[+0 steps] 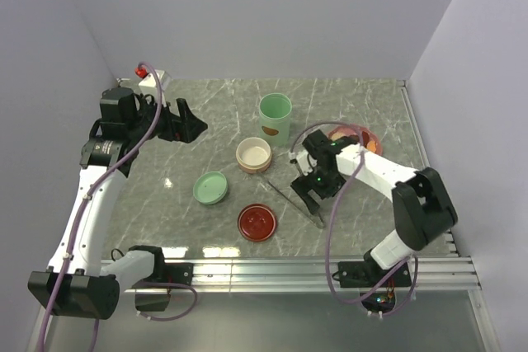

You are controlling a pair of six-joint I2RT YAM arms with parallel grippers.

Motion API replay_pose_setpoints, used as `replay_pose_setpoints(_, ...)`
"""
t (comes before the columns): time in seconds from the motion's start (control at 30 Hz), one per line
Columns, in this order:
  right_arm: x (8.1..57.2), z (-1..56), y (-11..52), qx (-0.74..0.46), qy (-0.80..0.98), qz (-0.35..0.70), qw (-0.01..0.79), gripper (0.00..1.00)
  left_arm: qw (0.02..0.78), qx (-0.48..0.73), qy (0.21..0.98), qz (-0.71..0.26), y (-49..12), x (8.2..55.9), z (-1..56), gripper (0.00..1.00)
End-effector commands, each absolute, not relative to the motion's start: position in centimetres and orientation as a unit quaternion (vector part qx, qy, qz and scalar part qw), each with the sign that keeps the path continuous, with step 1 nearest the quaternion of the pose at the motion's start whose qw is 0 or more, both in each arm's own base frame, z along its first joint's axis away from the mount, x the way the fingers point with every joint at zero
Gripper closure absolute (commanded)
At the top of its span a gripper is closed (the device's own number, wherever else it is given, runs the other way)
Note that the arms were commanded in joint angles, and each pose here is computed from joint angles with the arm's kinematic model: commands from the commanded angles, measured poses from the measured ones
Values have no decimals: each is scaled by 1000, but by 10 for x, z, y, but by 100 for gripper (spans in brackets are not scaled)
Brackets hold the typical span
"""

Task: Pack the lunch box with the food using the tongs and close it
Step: Grab the clamp with the right arm

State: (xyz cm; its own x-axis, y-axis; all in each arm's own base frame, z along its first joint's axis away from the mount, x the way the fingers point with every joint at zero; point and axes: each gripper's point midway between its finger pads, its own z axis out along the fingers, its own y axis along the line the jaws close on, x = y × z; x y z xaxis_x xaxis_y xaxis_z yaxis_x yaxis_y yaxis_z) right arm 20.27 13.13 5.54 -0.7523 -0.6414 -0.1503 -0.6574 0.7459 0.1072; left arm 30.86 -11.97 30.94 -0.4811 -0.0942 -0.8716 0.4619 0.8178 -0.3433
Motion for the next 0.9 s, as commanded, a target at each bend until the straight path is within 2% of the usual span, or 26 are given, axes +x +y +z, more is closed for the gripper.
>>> replay_pose_setpoints(0.0,211,52,148,-357,930,72,51,0,519,123,794,-292,-123,309,334,1)
replay_pose_setpoints(0.33,217,30,171,-363,929,63,44,0,513,128,793,-303,-126,310,331,1)
replay_pose_setpoints(0.67,242,24,190,-339,931,76,113,0,512,132,791,-308,-128,310,329,1)
replay_pose_setpoints(0.87,239,14,195,-329,934,91,108,1,511,135,792,-307,-128,308,328,1)
